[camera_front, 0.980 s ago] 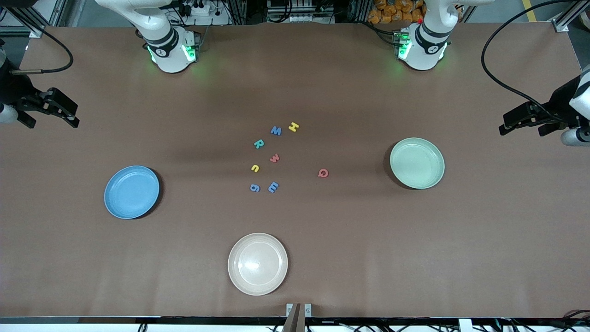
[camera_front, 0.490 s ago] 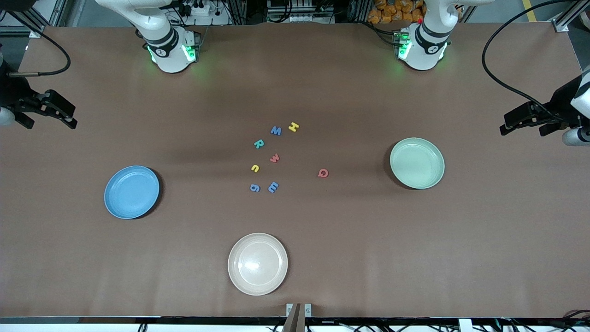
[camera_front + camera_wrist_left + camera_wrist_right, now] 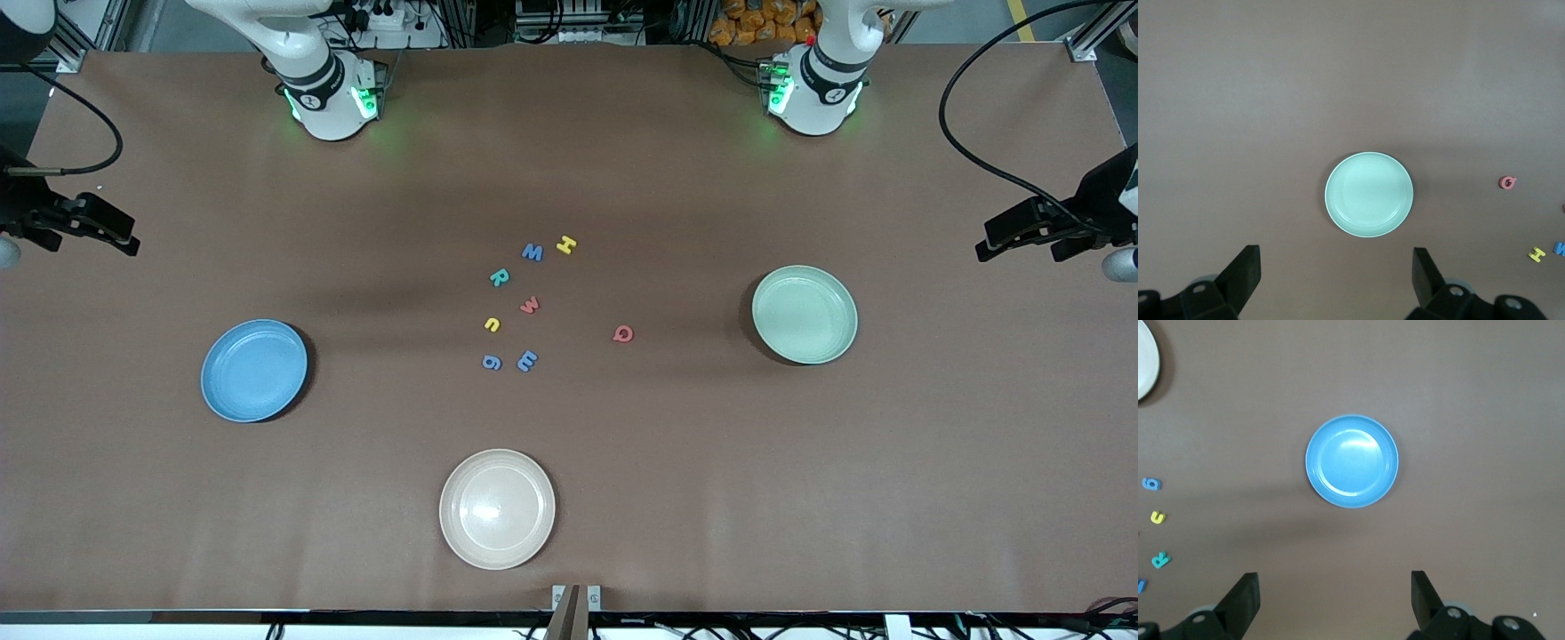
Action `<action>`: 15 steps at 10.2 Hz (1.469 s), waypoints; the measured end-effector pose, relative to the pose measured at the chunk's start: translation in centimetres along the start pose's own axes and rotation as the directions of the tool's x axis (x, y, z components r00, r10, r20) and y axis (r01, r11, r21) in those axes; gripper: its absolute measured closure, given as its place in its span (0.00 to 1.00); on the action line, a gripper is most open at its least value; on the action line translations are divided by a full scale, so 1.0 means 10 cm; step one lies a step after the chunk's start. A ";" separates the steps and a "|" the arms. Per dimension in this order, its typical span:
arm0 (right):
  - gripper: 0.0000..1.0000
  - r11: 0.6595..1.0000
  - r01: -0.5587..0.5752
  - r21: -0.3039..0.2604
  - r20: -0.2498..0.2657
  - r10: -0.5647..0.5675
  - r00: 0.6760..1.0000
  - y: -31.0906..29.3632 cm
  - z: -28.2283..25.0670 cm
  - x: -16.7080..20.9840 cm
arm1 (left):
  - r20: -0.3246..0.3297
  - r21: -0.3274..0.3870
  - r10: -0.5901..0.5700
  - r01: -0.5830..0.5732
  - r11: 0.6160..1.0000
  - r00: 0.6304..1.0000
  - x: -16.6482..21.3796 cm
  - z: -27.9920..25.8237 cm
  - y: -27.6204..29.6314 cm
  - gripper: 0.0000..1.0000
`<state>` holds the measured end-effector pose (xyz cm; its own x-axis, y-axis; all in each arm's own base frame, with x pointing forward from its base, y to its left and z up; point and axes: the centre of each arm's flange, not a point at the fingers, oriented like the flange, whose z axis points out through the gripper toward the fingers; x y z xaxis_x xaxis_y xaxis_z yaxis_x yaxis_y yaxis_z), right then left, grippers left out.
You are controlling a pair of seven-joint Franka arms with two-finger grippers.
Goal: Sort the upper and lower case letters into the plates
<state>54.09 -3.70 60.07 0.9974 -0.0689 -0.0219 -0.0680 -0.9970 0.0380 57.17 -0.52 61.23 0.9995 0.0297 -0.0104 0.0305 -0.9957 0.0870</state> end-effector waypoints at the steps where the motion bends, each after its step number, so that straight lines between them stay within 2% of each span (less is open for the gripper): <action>1: 0.00 1.000 -0.002 0.000 0.025 0.002 1.000 0.01 0.01 -0.03 | 0.023 0.000 0.005 -0.005 1.000 1.000 -0.02 0.02 0.03 0.00; 3: 0.00 0.999 -0.033 0.001 0.054 0.033 0.998 0.18 0.12 0.00 | 0.048 0.001 0.005 -0.005 1.000 0.999 -0.05 0.05 0.03 0.00; 5: 0.00 0.999 -0.047 0.004 0.119 0.046 0.992 0.25 0.47 0.13 | 0.057 0.002 0.011 -0.011 1.000 0.998 -0.04 0.09 0.06 0.00; 7: 0.00 0.997 -0.056 0.061 0.192 0.044 0.980 0.16 0.89 0.20 | 0.069 0.003 0.021 -0.021 1.000 0.997 -0.02 0.16 0.15 0.00; 9: 0.00 0.993 -0.081 0.086 0.199 0.063 0.978 0.10 1.13 0.25 | 0.081 -0.022 -0.026 0.028 0.999 0.996 0.01 0.21 0.13 0.00; 10: 0.00 0.991 -0.105 0.080 0.191 0.088 0.978 0.07 1.13 0.27 | 0.113 -0.062 -0.048 0.055 0.997 0.992 0.00 0.26 0.10 0.00; 11: 0.00 0.990 -0.120 0.077 0.174 0.105 0.979 0.05 1.09 0.29 | 0.174 -0.077 -0.025 0.039 0.996 0.984 -0.03 0.39 0.17 0.00; 12: 0.00 0.990 -0.125 0.067 0.163 0.112 0.980 0.06 1.09 0.31 | 0.213 -0.078 0.025 -0.009 0.997 0.977 -0.03 0.53 0.42 0.00; 15: 0.00 0.993 -0.115 0.034 0.165 0.108 0.980 0.04 1.41 0.46 | 0.251 -0.088 0.222 -0.207 0.974 0.942 -0.24 0.75 1.55 0.00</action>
<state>58.32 -4.92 45.90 0.9664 -0.1812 -0.1823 -0.1831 -0.9831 0.0063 55.21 -16.70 55.15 0.9464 -0.2155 -0.2405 -0.1762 -0.9687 0.1748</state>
